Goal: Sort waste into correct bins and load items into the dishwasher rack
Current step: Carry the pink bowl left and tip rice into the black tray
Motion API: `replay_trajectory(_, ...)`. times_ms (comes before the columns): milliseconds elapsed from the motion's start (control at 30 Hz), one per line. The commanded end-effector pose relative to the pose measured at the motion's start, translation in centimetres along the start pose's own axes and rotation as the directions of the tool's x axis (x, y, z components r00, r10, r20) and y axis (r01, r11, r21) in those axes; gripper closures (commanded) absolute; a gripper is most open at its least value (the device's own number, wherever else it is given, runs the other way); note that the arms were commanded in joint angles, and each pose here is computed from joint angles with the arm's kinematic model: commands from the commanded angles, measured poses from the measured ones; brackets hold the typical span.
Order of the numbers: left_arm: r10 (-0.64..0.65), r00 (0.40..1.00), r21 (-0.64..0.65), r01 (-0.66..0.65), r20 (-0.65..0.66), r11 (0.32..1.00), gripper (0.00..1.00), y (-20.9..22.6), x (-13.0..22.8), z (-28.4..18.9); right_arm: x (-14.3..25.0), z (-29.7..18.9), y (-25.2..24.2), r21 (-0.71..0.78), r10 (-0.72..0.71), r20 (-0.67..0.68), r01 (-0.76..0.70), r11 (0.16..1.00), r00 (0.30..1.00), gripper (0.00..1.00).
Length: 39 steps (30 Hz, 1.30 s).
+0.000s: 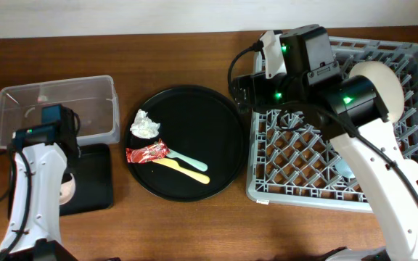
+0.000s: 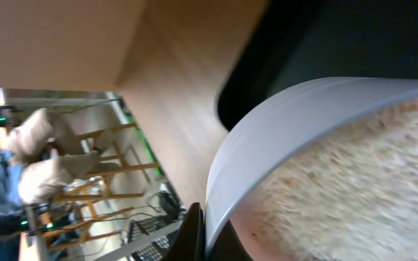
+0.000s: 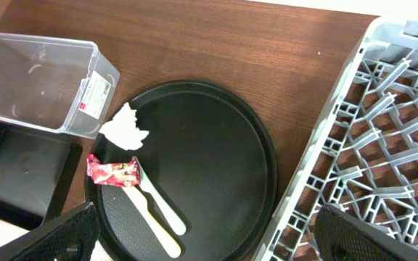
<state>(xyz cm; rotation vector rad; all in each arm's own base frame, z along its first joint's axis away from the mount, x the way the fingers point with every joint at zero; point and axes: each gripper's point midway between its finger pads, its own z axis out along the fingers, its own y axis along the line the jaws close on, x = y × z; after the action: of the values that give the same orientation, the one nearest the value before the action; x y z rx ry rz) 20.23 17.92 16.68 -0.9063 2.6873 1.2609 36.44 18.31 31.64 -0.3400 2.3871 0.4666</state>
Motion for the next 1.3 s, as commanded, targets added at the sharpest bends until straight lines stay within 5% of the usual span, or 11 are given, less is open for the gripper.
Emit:
replay_trajectory(0,-0.011,0.999,-0.149,0.019,0.052,0.989,1.00,2.5,-1.4,0.1,-0.1,0.0,0.1,-0.005,0.000,0.001,0.000,1.000,1.000,0.02)
replay_trajectory(400,0.240,0.966,-0.323,-0.260,-0.100,0.910,1.00,-1.2,-1.8,4.4,0.6,0.0,0.0,-0.001,0.005,-0.027,-0.005,1.000,1.000,0.02)
replay_trajectory(1267,0.443,0.896,-0.467,-0.396,-0.010,0.790,0.99,-3.0,-4.3,1.8,1.0,0.0,-0.1,0.002,0.007,-0.043,-0.007,1.000,0.999,0.02)
